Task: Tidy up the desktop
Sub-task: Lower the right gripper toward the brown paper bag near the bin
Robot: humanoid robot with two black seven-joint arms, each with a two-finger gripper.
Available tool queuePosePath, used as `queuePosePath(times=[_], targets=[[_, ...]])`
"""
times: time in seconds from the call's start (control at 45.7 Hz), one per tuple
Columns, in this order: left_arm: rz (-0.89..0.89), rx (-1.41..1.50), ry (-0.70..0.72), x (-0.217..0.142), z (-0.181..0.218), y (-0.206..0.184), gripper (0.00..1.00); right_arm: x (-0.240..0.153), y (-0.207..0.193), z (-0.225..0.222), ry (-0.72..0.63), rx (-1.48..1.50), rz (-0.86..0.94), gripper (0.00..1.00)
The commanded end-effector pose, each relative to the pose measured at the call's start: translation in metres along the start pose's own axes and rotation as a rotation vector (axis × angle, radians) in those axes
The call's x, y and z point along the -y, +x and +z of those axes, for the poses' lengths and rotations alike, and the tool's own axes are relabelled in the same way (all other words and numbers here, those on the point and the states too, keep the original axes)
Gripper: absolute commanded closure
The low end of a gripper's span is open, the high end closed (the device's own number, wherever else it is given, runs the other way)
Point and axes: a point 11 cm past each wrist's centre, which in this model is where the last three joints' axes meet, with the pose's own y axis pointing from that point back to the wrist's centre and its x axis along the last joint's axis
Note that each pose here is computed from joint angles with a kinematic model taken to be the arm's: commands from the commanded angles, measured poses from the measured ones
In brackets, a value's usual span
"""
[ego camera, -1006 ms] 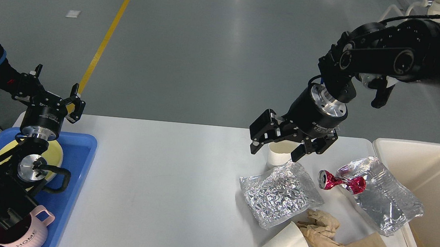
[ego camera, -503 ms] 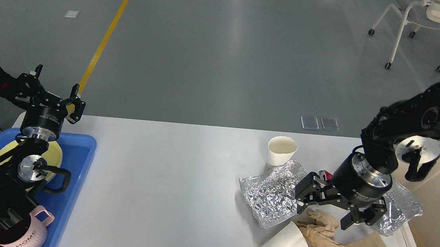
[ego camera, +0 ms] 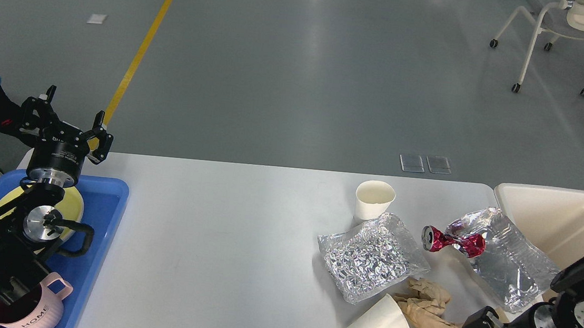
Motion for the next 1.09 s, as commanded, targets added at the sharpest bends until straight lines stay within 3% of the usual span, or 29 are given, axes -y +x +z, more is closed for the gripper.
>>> queuePosePath(times=[0.0, 0.306, 0.459, 0.612, 0.7, 0.766, 0.831, 0.875, 0.941, 1.028, 1.072], targets=[[-0.001, 0.0, -0.001, 0.001, 0.0, -0.001, 0.03, 0.0, 0.006, 0.022, 0.025, 0.106, 0.005, 0.0], [-0.001, 0.0, 0.0, 0.0, 0.0, 0.0, 0.03, 0.036, -0.013, 0.057, -0.033, 0.215, -0.001, 0.0], [0.001, 0.002, 0.001, 0.0, 0.0, 0.0, 0.03, 0.045, -0.014, 0.048, 0.048, 0.342, 0.026, 0.0], [0.001, 0.001, 0.0, 0.0, 0.0, 0.0, 0.03, 0.047, -0.015, 0.034, 0.126, 0.41, 0.019, 0.14], [0.001, 0.002, 0.001, 0.0, 0.0, 0.0, 0.03, 0.054, -0.023, 0.029, 0.138, 0.438, 0.002, 0.16], [0.0, 0.0, 0.0, 0.0, 0.0, 0.0, 0.03, 0.062, -0.03, 0.028, 0.137, 0.45, -0.011, 0.27], [0.0, 0.001, 0.001, 0.0, 0.0, 0.0, 0.03, 0.07, -0.038, 0.031, 0.121, 0.452, -0.009, 0.31], [0.001, 0.002, 0.001, 0.0, 0.0, 0.0, 0.03, 0.074, -0.041, 0.03, 0.12, 0.446, -0.003, 0.38], [0.0, 0.0, 0.0, 0.0, 0.0, 0.0, 0.03, 0.079, -0.045, 0.028, 0.124, 0.435, 0.005, 0.58], [0.002, 0.0, -0.001, 0.0, 0.0, 0.001, 0.03, 0.08, -0.045, 0.027, 0.126, 0.427, 0.021, 0.96], [0.002, 0.0, -0.001, 0.0, 0.0, 0.001, 0.03, 0.08, -0.044, 0.026, 0.126, 0.426, 0.033, 1.0]])
